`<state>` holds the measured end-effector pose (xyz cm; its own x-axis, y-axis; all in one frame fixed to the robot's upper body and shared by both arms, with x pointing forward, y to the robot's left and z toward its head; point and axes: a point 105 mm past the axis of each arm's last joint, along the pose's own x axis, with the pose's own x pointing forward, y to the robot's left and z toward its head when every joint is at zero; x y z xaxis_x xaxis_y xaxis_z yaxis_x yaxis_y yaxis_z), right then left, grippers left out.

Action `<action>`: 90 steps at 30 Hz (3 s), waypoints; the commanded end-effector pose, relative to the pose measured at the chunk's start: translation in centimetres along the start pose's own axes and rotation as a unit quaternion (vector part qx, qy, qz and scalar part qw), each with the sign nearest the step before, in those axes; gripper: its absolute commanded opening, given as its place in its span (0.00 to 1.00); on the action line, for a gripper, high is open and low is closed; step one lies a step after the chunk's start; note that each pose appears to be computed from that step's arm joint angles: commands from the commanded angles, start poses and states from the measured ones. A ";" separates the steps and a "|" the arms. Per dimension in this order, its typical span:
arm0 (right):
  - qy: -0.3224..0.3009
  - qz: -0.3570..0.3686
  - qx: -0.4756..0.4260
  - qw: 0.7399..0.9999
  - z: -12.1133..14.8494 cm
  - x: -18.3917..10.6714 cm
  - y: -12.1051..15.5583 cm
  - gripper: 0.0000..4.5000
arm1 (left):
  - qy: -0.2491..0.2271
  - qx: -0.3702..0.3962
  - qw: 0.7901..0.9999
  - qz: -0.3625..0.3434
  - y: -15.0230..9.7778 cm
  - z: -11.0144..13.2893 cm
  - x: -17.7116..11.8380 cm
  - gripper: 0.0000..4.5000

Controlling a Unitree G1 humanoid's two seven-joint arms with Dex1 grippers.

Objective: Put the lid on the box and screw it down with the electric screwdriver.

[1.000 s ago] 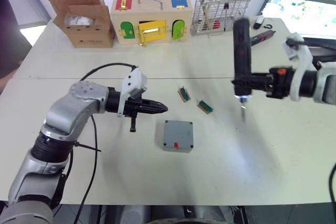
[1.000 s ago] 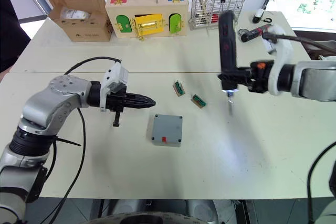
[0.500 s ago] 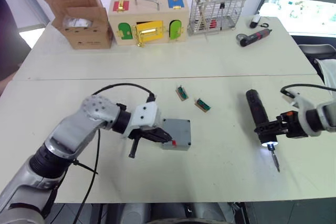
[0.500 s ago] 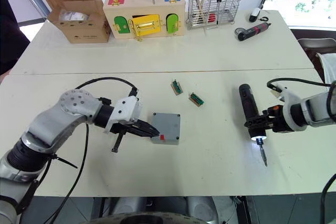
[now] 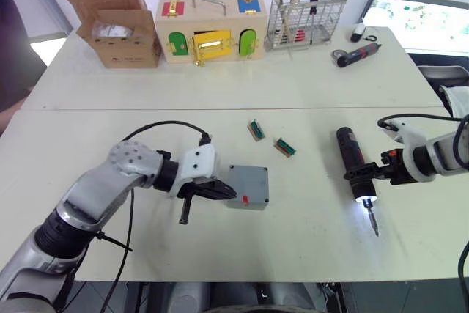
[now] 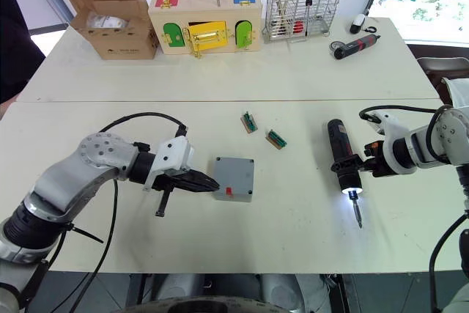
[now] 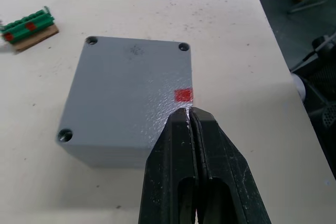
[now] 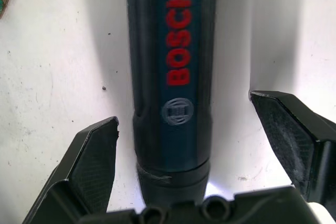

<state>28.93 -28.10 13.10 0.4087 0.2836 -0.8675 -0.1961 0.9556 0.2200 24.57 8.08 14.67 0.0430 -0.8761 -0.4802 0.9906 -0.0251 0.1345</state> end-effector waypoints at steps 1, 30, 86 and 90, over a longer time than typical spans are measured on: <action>-0.105 -0.003 -0.034 0.994 3.3 -2.3 0.4 0.99 | -0.036 -0.040 0.998 0.040 0.9 0.3 -1.7 0.00; -0.139 0.293 -0.278 0.904 -6.1 3.3 18.2 0.99 | -0.027 -0.137 0.982 0.128 3.0 -5.2 1.7 0.00; -0.181 0.292 -0.418 0.841 -3.8 5.1 17.0 0.99 | -0.022 -0.159 0.973 0.166 2.4 -6.0 1.3 0.00; -0.180 0.296 -0.411 0.843 -4.3 5.0 17.4 0.99 | -0.011 -0.148 0.975 0.168 2.9 -6.4 1.3 0.00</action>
<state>24.07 -10.89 9.77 0.2366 0.8216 -0.5187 -0.9452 0.3182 0.0727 28.16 10.33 8.27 0.3748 -0.8132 -0.4452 0.9045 0.4262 -0.0170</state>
